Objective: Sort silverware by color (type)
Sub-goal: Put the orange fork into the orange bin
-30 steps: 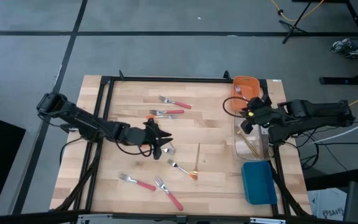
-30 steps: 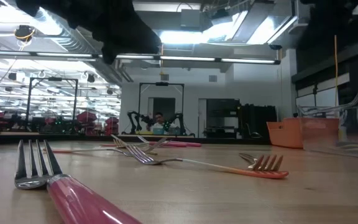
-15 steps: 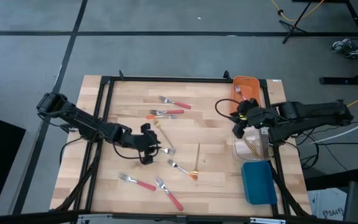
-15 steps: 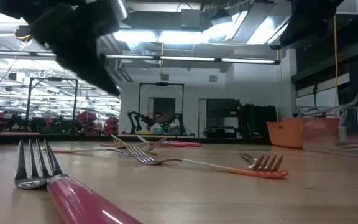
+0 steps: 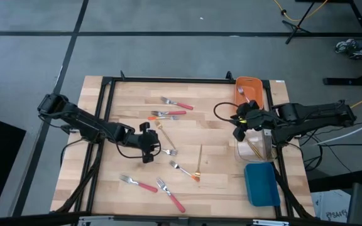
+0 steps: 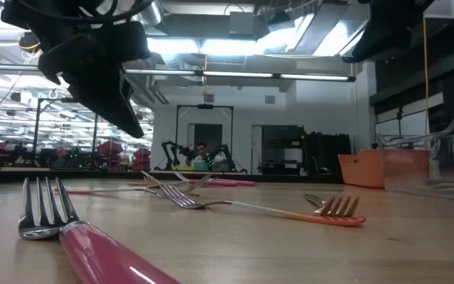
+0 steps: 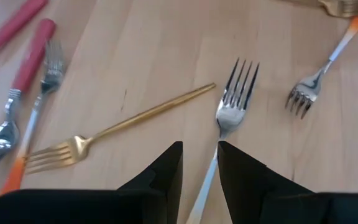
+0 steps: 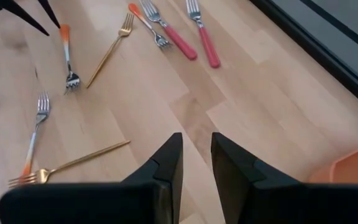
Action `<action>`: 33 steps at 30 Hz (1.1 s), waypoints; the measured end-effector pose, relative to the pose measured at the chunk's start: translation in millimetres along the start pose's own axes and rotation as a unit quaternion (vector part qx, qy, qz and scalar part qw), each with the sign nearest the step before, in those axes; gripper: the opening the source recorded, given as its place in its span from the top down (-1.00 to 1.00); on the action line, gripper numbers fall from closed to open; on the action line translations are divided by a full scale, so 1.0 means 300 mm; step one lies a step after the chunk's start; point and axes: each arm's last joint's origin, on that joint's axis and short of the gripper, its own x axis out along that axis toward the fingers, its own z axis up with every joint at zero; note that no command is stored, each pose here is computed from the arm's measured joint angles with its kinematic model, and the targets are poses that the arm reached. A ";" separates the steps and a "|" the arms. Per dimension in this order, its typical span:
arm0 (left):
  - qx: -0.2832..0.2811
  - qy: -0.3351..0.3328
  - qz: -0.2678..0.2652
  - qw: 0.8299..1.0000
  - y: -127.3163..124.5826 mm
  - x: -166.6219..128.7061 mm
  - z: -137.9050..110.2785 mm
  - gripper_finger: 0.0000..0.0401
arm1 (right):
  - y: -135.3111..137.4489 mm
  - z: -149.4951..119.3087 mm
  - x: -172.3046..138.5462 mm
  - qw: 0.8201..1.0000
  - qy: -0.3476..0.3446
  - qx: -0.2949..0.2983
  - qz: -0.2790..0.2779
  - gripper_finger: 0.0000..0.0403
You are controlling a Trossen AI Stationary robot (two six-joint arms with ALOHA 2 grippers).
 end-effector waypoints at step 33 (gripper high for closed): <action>0.042 0.066 -0.002 0.997 -0.019 0.171 -0.056 0.53 | -0.001 0.000 -0.001 1.000 -0.001 0.002 0.000 0.62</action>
